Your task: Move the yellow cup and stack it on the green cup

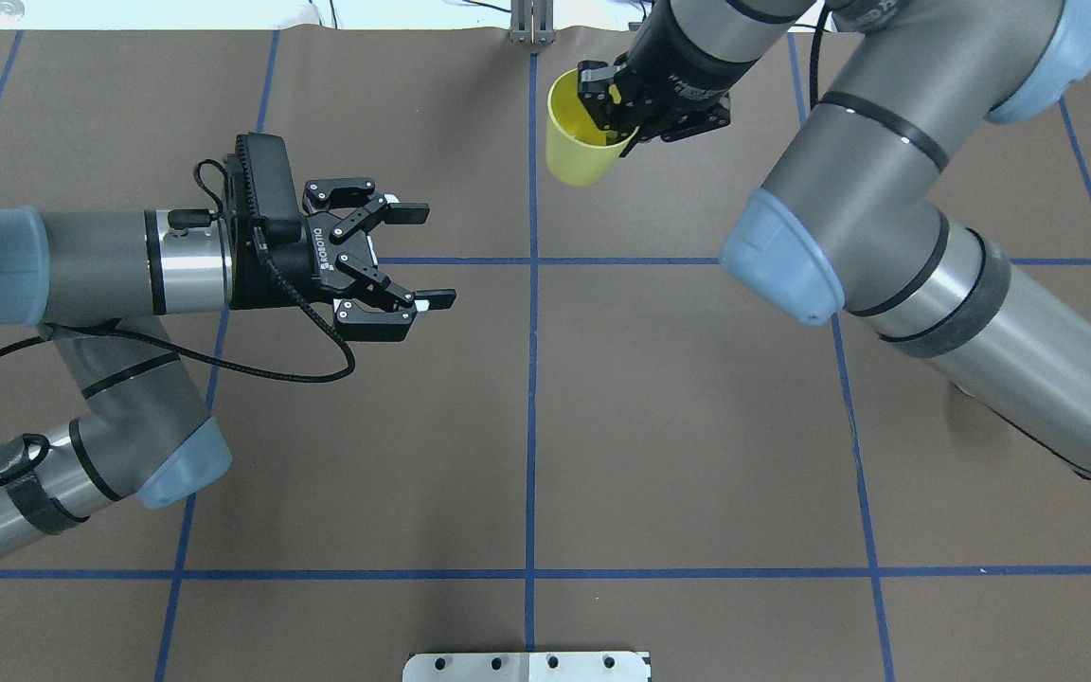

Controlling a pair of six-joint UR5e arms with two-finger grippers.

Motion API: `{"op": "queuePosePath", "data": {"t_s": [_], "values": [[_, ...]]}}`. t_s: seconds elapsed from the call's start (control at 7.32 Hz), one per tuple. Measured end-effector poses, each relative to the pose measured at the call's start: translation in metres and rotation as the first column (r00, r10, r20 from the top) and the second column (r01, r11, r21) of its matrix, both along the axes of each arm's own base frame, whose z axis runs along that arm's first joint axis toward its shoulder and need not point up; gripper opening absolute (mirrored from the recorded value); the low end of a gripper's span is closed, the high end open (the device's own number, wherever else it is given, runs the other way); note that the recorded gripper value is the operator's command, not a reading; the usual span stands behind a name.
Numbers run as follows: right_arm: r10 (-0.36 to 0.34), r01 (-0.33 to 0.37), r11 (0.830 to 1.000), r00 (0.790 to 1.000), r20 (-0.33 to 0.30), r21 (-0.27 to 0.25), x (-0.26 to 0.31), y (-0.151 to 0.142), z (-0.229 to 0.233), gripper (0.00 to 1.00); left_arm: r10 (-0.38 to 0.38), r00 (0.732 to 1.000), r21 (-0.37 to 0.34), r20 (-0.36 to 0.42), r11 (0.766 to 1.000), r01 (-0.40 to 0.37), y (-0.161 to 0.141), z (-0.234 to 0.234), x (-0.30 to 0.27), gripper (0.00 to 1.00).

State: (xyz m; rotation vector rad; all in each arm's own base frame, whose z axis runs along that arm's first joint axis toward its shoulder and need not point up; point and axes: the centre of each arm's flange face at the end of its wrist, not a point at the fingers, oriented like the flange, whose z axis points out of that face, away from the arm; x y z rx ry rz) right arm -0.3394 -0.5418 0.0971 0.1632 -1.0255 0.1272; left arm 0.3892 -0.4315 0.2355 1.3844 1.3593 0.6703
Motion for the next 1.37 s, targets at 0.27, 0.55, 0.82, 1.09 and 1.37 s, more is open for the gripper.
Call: {"op": "queuePosePath", "data": {"t_s": [0.27,0.55,0.82,1.09,1.37], "values": [[0.06,-0.062,0.998,0.997,-0.05,-0.022,0.047,-0.024,0.047,0.0,-0.038,0.997,-0.148,0.06,0.988,0.047,-0.009,0.057,-0.004,1.0],[0.067,-0.066,0.998,0.991,-0.115,0.017,0.098,-0.041,0.099,0.0,-0.144,0.979,-0.363,0.143,0.913,0.187,-0.034,0.131,-0.036,1.0],[0.049,-0.04,0.998,0.983,-0.177,0.055,0.139,-0.049,0.146,0.0,-0.234,0.913,-0.483,0.336,0.789,0.38,-0.069,0.21,-0.102,1.0],[0.013,0.003,0.997,0.977,-0.213,0.077,0.176,-0.049,0.188,0.0,-0.232,0.803,-0.511,0.549,0.667,0.542,-0.093,0.275,-0.179,1.0],[-0.054,0.077,0.992,0.976,-0.21,0.103,0.22,-0.038,0.23,0.0,-0.124,0.695,-0.489,0.708,0.624,0.609,-0.118,0.313,-0.272,1.0]]}}
